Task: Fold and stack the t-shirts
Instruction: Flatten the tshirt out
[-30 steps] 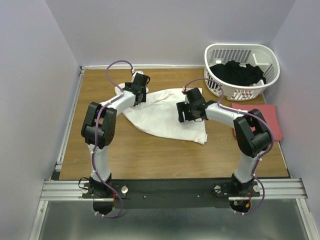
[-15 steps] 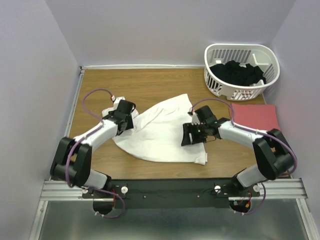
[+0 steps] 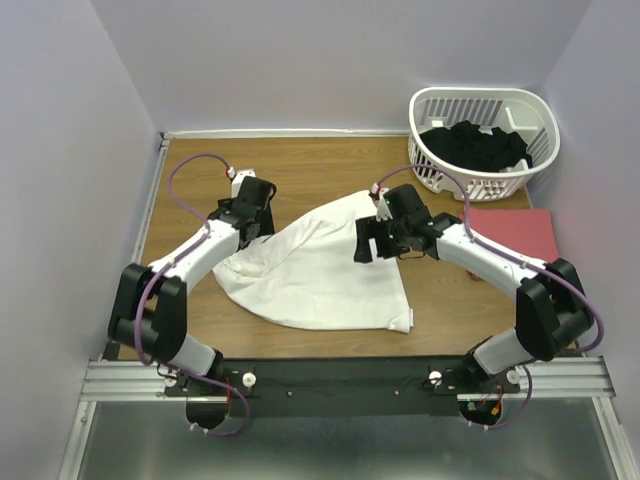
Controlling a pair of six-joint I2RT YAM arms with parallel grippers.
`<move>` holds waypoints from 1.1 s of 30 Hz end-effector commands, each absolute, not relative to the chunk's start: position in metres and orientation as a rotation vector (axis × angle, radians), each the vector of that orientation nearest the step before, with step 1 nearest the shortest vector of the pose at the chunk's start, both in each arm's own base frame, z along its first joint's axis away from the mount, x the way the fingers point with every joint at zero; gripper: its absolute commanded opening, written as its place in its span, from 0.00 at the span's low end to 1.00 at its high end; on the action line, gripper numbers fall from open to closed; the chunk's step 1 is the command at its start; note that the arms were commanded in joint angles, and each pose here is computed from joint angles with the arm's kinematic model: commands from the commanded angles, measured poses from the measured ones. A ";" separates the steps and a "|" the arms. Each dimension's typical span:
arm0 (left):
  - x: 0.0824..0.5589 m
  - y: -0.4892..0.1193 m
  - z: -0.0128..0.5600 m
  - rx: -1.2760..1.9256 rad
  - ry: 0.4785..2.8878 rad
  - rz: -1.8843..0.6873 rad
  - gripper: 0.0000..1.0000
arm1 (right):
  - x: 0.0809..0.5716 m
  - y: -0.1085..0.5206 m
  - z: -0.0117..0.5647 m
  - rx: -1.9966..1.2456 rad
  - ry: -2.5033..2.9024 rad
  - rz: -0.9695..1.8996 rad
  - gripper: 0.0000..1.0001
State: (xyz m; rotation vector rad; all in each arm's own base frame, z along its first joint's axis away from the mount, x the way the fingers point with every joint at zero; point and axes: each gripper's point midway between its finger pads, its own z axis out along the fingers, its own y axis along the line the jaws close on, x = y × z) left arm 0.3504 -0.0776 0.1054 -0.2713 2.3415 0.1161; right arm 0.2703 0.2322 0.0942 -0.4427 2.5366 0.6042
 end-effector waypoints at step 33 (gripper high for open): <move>0.375 -0.070 0.033 -0.040 2.470 0.445 0.08 | 0.478 0.252 0.029 -0.466 2.423 0.081 0.85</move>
